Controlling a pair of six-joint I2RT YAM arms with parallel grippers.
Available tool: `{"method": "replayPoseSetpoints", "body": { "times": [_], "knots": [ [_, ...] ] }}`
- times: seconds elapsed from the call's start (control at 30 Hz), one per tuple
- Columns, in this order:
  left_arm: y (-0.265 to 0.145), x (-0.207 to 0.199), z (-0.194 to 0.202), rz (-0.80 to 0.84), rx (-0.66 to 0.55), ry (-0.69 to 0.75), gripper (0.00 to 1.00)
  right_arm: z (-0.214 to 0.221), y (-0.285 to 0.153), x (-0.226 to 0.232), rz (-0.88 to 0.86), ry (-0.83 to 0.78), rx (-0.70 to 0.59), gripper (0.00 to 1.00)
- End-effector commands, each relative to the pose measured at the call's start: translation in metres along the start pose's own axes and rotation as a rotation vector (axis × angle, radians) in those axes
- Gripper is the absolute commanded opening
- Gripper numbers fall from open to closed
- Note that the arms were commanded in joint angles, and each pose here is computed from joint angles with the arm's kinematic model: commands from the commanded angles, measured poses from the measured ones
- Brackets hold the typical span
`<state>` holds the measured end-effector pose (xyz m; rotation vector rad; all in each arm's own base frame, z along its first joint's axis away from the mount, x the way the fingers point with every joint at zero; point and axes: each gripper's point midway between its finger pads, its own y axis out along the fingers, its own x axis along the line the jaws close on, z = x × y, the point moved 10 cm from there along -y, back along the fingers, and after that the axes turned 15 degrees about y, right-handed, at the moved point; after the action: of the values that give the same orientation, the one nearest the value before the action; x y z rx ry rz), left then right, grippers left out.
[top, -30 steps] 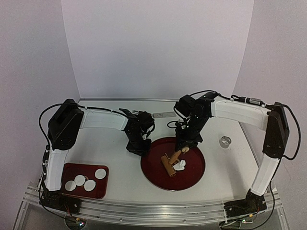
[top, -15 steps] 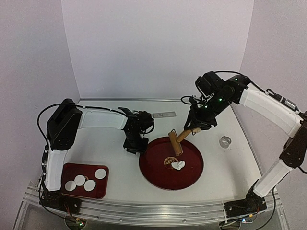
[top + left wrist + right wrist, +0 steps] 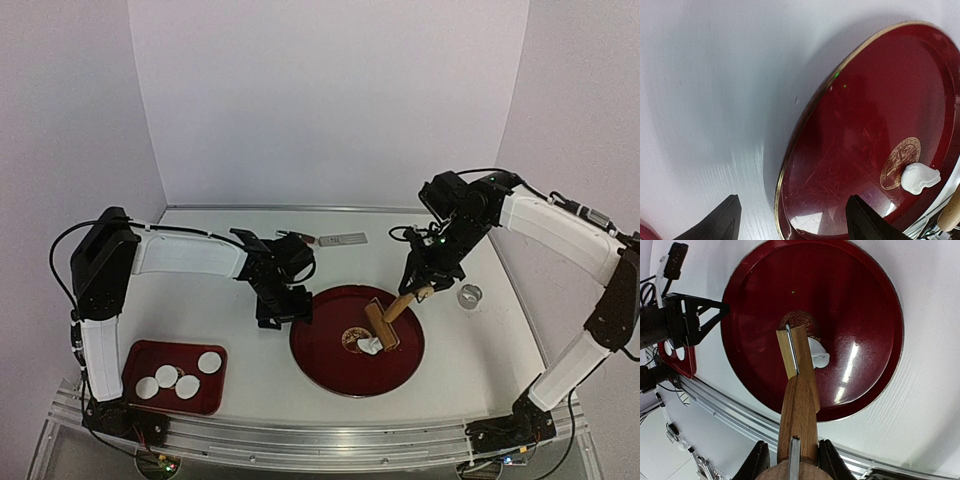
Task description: Roll out the dumpling wrappers from the dough
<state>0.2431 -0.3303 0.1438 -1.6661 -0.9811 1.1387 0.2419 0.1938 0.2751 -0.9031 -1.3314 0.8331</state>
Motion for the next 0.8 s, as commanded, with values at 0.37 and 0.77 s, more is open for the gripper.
{"method": "replayPoseSetpoints", "body": {
  "times": [0.37,0.77],
  "knots": [
    [-0.001,-0.021,0.026,-0.032,-0.011,-0.123,0.57,-0.032,0.009,-0.028,-0.239,0.023,0.090,0.00],
    [0.014,-0.016,0.032,-0.045,0.025,-0.095,0.46,-0.034,0.031,-0.055,-0.078,0.064,0.077,0.00]
  ]
}}
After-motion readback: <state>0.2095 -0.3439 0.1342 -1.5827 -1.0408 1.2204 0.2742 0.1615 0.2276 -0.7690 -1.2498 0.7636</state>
